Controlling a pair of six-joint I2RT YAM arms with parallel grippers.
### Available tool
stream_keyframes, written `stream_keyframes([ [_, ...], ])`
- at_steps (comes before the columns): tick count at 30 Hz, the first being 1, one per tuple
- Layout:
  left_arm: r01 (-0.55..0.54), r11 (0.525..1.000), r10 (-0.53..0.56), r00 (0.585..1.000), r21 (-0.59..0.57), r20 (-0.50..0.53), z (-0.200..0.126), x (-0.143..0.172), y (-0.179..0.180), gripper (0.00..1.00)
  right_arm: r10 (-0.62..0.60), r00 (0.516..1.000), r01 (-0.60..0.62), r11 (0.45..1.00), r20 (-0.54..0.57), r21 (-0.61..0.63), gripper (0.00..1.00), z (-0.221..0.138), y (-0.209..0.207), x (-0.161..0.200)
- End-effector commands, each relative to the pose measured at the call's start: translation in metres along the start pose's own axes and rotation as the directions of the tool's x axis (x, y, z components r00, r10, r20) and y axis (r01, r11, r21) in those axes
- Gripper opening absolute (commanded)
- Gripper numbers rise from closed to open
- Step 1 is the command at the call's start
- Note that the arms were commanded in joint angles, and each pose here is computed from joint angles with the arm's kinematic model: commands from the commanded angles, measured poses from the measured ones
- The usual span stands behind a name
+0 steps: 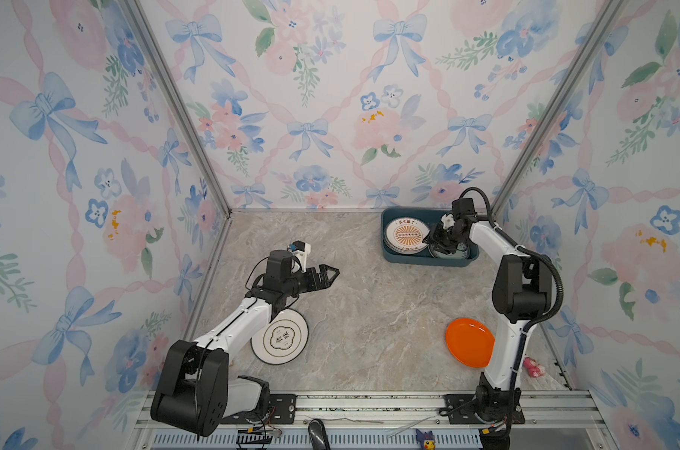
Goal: Place the plates into the plastic bin on the countertop
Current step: Place the plate in the plastic bin, then pick up the plate from the bottom-right of the table.
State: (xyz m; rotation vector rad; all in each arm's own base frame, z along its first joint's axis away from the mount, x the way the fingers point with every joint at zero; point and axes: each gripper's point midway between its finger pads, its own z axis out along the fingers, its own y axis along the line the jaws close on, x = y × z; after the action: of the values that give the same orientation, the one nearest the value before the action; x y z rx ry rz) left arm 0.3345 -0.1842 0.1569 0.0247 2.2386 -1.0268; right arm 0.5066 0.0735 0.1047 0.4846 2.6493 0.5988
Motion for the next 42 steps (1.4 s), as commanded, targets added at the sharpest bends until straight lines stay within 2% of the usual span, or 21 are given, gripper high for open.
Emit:
stream_keyframes([
  [1,-0.049,0.998,0.05,0.999,0.044,-0.023,0.013,0.004,-0.017,0.98,-0.041,0.997,0.039,0.999,0.069,0.038,0.49,-0.039,0.002,-0.004],
  [5,-0.086,0.991,0.093,0.994,0.106,-0.064,0.037,0.017,-0.05,0.97,-0.06,0.988,0.048,0.995,0.141,0.091,0.5,-0.077,-0.01,-0.003],
  [8,-0.107,0.981,0.126,0.985,0.161,-0.115,0.06,0.038,-0.079,0.97,-0.06,0.982,0.038,0.992,0.177,0.123,0.5,-0.102,-0.028,0.007],
  [15,-0.123,0.949,0.202,0.945,0.291,-0.257,0.11,0.113,-0.146,0.93,-0.009,0.97,-0.026,0.99,0.243,0.14,0.51,-0.139,-0.071,0.038],
  [19,-0.116,0.941,0.224,0.918,0.318,-0.328,0.136,0.152,-0.168,0.91,0.014,0.96,-0.053,0.99,0.278,0.132,0.51,-0.151,-0.083,0.052],
  [26,-0.084,0.939,0.232,0.873,0.335,-0.43,0.18,0.205,-0.186,0.86,0.034,0.949,-0.071,0.992,0.313,0.108,0.52,-0.163,-0.09,0.064],
  [31,-0.052,0.933,0.231,0.845,0.357,-0.482,0.203,0.233,-0.201,0.79,0.047,0.944,-0.08,0.993,0.326,0.089,0.52,-0.168,-0.095,0.065],
  [37,-0.013,0.939,0.208,0.818,0.343,-0.537,0.224,0.26,-0.201,0.62,0.054,0.94,-0.082,0.994,0.336,0.071,0.52,-0.171,-0.096,0.065],
  [42,-0.027,0.954,0.202,0.795,0.299,-0.572,0.237,0.278,-0.193,0.51,0.061,0.938,-0.087,0.994,0.341,0.061,0.52,-0.171,-0.099,0.065],
])
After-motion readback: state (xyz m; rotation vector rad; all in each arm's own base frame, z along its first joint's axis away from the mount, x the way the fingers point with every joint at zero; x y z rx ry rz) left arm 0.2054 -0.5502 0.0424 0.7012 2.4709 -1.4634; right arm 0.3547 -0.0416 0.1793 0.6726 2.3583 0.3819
